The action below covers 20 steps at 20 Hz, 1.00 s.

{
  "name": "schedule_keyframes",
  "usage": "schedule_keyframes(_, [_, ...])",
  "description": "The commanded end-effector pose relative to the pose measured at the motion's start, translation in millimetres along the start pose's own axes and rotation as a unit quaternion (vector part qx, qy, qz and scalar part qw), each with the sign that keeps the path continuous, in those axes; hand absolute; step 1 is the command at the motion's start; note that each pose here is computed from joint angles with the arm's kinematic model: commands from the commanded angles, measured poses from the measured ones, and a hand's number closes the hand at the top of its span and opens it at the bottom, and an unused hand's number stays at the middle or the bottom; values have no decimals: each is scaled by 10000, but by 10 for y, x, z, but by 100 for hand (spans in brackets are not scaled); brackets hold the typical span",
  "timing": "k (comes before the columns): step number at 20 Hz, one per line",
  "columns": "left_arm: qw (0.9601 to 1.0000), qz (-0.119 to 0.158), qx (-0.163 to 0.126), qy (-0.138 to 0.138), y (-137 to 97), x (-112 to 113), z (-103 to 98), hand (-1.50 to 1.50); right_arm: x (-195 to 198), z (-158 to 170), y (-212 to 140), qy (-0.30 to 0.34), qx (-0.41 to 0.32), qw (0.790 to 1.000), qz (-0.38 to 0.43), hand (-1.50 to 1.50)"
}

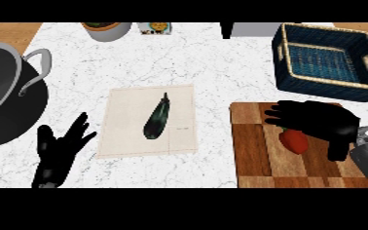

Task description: Pick the bell pepper from the cutting board and place it in the basket

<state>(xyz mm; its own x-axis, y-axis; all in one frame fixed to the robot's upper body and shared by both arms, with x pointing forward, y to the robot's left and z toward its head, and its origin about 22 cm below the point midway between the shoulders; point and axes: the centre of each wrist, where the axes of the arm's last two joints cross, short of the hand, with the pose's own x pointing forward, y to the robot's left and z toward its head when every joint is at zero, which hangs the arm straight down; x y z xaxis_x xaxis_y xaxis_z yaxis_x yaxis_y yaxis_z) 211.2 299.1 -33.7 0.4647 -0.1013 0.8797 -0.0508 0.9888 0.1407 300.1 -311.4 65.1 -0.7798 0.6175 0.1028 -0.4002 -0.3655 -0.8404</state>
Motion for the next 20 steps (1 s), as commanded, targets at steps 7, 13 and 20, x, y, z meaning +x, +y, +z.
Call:
schedule_keyframes(7, [9995,-117,-11,288,-184,-184,46,0,43,-341,178,-11,-96,9999,-52,-150])
schedule_keyframes(13, [9990,-13,40,438,-148,-326,140,0,-20,-287,436,43,-6,10000,-49,-150])
schedule_keyframes(20, [9993,-65,-22,374,-28,-258,1,0,-154,-313,152,-333,-478,9962,642,150])
